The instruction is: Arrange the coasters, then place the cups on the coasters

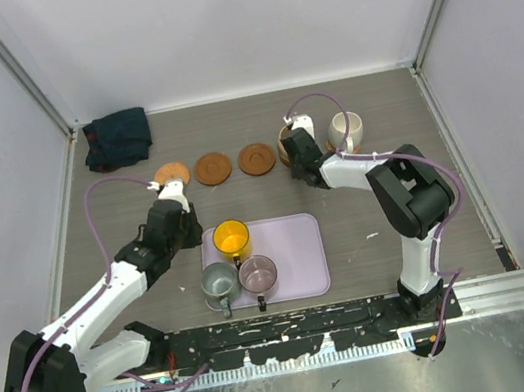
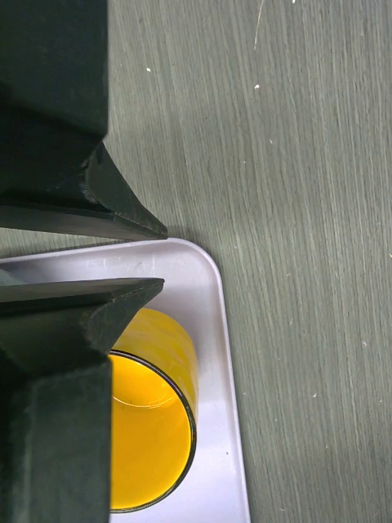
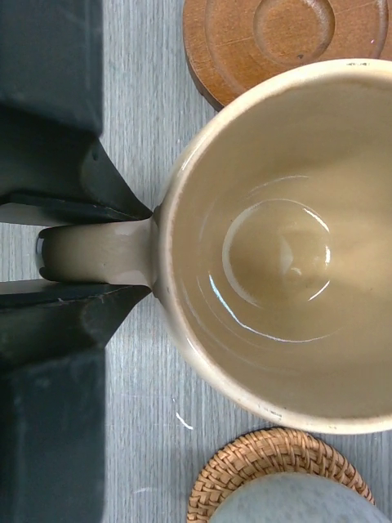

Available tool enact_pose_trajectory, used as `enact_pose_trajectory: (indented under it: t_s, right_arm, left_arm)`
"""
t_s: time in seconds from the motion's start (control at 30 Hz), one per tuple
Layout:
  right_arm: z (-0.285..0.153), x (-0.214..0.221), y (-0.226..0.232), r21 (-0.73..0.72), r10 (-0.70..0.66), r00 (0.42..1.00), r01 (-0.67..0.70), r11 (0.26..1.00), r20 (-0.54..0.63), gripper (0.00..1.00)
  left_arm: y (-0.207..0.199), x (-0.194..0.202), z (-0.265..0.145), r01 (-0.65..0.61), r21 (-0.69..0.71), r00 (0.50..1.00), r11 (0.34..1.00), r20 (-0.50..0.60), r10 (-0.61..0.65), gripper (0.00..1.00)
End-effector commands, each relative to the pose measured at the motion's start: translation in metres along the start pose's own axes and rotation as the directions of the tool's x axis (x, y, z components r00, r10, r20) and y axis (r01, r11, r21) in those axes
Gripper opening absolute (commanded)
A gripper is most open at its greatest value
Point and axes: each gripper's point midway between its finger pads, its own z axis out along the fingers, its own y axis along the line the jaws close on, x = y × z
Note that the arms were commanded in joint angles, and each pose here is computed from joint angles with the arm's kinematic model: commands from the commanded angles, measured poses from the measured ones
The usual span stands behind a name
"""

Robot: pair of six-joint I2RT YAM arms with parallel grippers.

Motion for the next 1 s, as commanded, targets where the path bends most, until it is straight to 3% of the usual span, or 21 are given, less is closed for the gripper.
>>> enact_pose_trajectory:
  t_s: [0.0,0.13,0.43,0.57,0.6,0.73,0.97]
  right_arm:
    - [0.003,-0.006,-0.002,0.036,0.01,1.0,-0.01,0.999,0.014,0.1]
    - [0.002,-0.008,-0.005,0.054,0.021,1.0,-0.023,0.998,0.022,0.11]
    - [0.003,-0.011,-0.013,0.098,0.028,0.999,-0.031,0.995,0.04,0.29]
    - [0.003,-0.014,-0.012,0.099,0.031,0.998,-0.035,0.994,0.047,0.33]
    - [0.003,-0.015,-0.011,0.096,0.031,0.998,-0.035,0.995,0.049,0.36]
    - [0.003,-0.016,-0.011,0.099,0.028,0.999,-0.033,0.995,0.047,0.63]
    - [0.003,-0.014,-0.011,0.093,0.023,0.999,-0.027,0.995,0.041,0.65]
  left_arm:
    - [-0.003,-0.014,-0.003,0.012,0.013,0.998,1.0,0.059,-0.012,0.27]
    - [-0.003,-0.013,-0.003,0.013,0.012,0.998,1.0,0.057,-0.013,0.27]
    - [-0.003,-0.012,-0.002,0.013,0.012,0.998,1.0,0.057,-0.013,0.27]
    - [-0.003,-0.012,-0.002,0.011,0.012,0.998,1.0,0.056,-0.012,0.27]
    - [-0.003,-0.012,-0.002,0.012,0.012,0.998,1.0,0.056,-0.013,0.27]
    - [-0.003,-0.012,-0.002,0.012,0.013,0.998,1.0,0.056,-0.013,0.27]
    - [-0.003,-0.011,-0.001,0.012,0.013,0.998,1.0,0.053,-0.013,0.27]
